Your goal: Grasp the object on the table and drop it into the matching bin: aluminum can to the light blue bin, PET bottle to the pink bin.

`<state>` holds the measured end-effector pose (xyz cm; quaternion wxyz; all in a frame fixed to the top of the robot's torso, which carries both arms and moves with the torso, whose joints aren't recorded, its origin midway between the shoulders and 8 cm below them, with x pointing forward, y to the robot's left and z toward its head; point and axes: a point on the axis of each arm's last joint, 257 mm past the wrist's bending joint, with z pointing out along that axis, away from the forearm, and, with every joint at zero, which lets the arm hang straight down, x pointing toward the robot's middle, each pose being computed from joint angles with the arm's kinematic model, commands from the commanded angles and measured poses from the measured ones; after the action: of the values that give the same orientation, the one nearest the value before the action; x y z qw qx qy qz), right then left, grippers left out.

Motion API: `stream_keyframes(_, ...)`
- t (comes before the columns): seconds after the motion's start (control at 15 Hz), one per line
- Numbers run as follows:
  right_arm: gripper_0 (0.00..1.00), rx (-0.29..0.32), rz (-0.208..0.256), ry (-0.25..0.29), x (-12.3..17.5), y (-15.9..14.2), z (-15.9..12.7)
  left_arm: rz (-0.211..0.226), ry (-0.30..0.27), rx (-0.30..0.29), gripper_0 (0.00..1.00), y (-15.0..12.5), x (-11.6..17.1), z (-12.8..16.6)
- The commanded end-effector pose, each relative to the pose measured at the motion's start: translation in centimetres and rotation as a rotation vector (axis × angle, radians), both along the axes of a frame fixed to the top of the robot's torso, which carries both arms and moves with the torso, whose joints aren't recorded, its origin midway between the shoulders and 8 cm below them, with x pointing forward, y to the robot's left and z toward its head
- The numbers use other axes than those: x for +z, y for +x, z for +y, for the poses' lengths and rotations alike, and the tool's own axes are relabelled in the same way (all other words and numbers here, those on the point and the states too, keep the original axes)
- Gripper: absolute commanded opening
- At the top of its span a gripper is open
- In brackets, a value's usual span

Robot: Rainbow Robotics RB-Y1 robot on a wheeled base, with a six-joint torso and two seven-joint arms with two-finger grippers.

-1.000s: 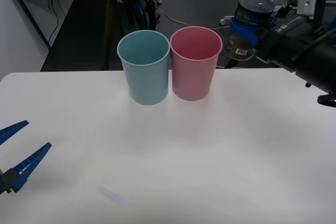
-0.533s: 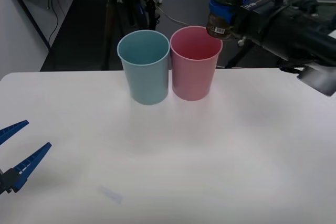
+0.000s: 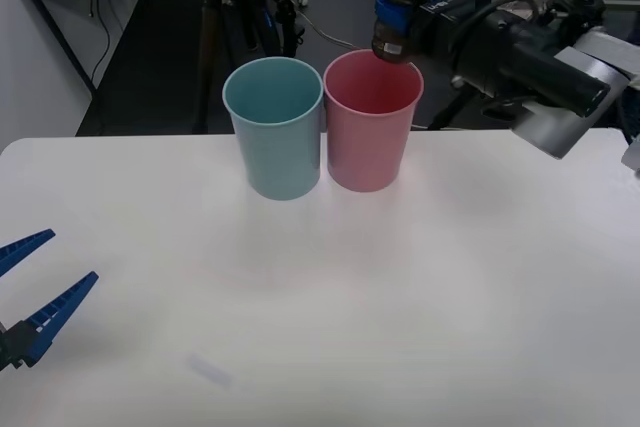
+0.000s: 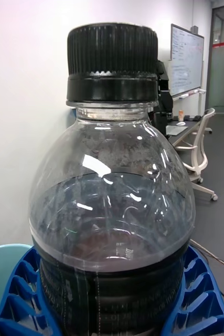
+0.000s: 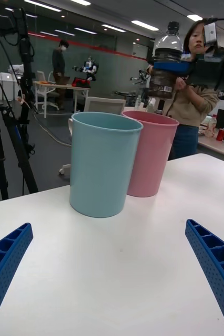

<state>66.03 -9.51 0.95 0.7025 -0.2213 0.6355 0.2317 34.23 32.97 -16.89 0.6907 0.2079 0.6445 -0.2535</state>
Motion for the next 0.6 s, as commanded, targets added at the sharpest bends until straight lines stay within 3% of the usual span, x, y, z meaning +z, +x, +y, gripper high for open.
stream_keyframes(0.07, 0.0, -0.011, -0.001, -0.011, -0.8, 0.9, 0.9, 0.0, 0.0, 0.0, 1.0, 0.0, 0.0, 0.0)
stream_keyframes(0.6, 0.0, 0.004, 0.005, -0.02, -1.9, 0.8, 2.6, 0.0, 0.0, 0.0, 1.0, 0.0, 0.0, 0.0)
